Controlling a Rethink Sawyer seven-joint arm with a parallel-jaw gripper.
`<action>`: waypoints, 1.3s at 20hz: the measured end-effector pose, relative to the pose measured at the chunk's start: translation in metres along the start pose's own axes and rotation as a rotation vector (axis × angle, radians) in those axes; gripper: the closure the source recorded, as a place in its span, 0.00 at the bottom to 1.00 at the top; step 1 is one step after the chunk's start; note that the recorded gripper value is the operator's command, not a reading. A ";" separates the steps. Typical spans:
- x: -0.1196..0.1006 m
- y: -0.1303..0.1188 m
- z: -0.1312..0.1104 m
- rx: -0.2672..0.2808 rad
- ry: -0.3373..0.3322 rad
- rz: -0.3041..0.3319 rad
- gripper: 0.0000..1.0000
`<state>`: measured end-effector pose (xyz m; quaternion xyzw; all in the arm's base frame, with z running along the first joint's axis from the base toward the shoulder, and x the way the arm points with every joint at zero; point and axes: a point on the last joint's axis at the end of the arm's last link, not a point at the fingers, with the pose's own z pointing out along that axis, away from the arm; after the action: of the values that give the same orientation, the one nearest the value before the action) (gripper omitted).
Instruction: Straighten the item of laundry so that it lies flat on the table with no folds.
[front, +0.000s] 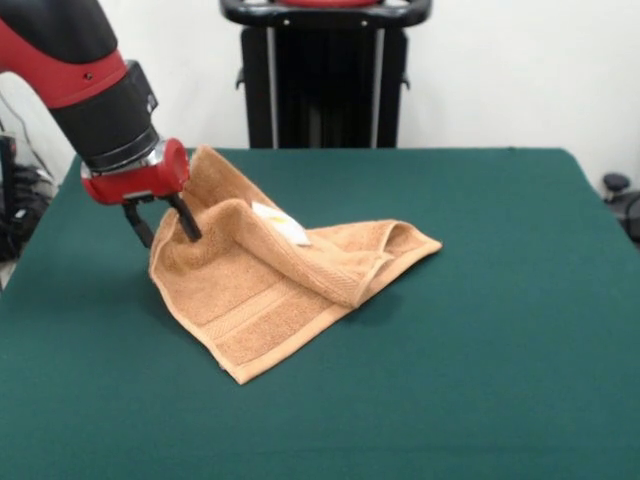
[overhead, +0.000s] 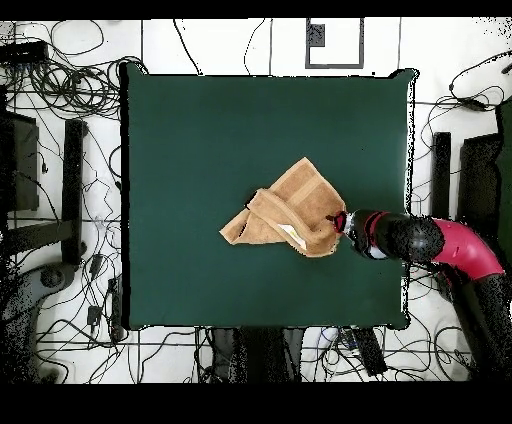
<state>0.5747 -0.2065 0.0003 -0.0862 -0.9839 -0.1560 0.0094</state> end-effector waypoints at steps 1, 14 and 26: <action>0.000 0.000 0.000 0.000 0.000 0.000 0.00; -0.004 -0.003 -0.011 0.033 -0.015 -0.016 0.00; -0.022 -0.004 -0.076 0.132 -0.055 -0.041 0.00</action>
<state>0.5947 -0.2373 0.0709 -0.0697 -0.9935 -0.0887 -0.0150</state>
